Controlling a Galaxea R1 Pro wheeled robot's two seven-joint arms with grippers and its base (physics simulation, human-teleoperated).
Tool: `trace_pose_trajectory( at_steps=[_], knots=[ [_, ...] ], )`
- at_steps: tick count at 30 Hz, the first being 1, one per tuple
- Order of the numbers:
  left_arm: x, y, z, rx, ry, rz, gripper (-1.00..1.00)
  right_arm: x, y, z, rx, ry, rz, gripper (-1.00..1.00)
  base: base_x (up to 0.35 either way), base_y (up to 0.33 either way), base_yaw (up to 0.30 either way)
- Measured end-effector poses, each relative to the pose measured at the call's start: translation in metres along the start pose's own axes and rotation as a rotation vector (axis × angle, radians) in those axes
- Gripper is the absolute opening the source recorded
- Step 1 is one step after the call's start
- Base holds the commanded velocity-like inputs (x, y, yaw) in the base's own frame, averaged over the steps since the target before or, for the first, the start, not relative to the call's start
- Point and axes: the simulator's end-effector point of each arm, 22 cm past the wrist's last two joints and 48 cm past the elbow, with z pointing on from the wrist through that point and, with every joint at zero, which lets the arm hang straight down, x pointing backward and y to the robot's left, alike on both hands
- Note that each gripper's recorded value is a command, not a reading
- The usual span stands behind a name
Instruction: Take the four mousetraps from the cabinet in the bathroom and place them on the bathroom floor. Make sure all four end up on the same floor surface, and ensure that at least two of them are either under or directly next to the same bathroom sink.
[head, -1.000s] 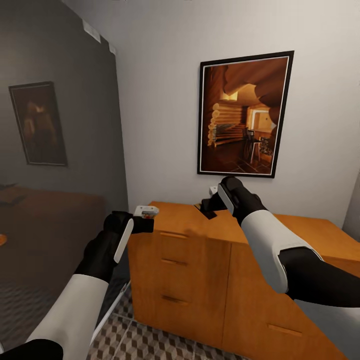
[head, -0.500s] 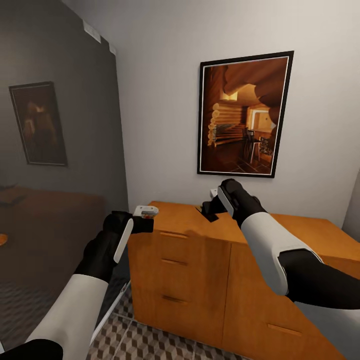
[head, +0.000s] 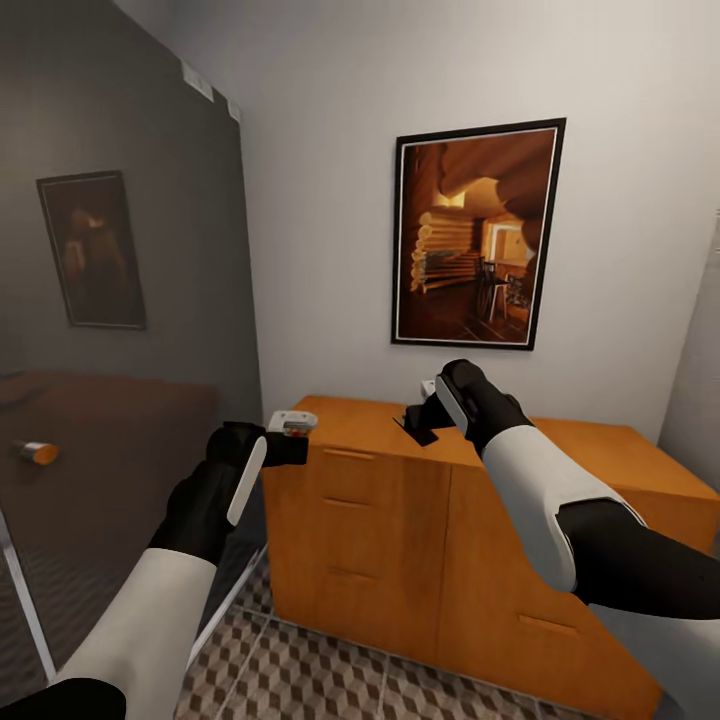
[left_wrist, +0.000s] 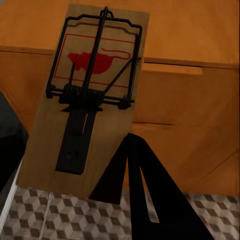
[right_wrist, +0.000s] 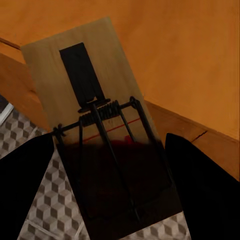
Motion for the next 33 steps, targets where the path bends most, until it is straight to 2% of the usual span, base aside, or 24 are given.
trace_pose_trajectory(
  at_steps=[18, 33],
  knots=[
    [0.0008, 0.0017, 0.0002, -0.001, 0.002, -0.001, -1.0, 0.0039, 0.0006, 0.0024, -0.004, 0.011, 0.003, -1.0, -0.338, 0.0, 0.0],
    [0.0013, 0.0029, 0.0002, -0.004, 0.003, -0.001, -1.0, 0.0084, 0.0015, 0.0046, -0.008, 0.023, 0.006, -1.0, -0.045, 0.0, 0.0]
  ],
)
